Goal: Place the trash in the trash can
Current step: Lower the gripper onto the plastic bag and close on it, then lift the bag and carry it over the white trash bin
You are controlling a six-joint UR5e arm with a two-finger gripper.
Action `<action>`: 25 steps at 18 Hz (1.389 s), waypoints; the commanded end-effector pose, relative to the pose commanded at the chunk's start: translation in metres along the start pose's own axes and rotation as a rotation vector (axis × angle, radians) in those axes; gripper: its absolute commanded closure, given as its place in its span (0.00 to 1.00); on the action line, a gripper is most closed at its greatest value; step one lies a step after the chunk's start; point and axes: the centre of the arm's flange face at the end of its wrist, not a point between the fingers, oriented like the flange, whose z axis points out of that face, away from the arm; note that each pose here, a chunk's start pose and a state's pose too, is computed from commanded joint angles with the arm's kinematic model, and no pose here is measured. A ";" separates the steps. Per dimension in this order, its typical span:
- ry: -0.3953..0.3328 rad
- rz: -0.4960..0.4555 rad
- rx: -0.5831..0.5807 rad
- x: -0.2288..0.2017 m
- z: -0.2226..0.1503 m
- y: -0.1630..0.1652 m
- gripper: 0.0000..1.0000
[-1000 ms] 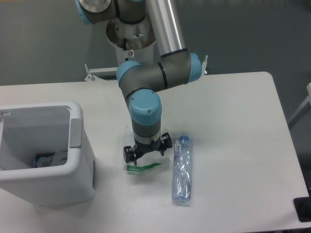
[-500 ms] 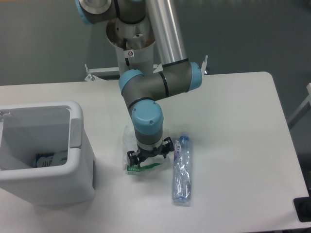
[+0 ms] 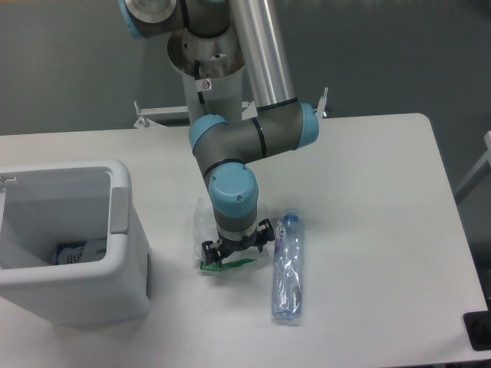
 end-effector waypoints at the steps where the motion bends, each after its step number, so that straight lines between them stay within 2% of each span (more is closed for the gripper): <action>1: 0.000 0.000 0.000 0.000 0.000 0.000 0.00; 7: 0.000 0.003 -0.003 0.001 0.003 0.000 0.00; 9: 0.000 0.003 -0.006 0.001 0.006 -0.001 0.05; 13: 0.000 0.003 -0.008 0.001 0.006 -0.001 0.34; 19: 0.003 0.003 0.004 0.001 -0.002 0.000 0.92; 21: 0.007 0.003 0.014 0.001 -0.010 0.001 1.00; 23: 0.013 0.004 0.019 0.001 -0.013 0.000 1.00; 25: 0.015 0.002 0.065 -0.002 -0.040 -0.001 1.00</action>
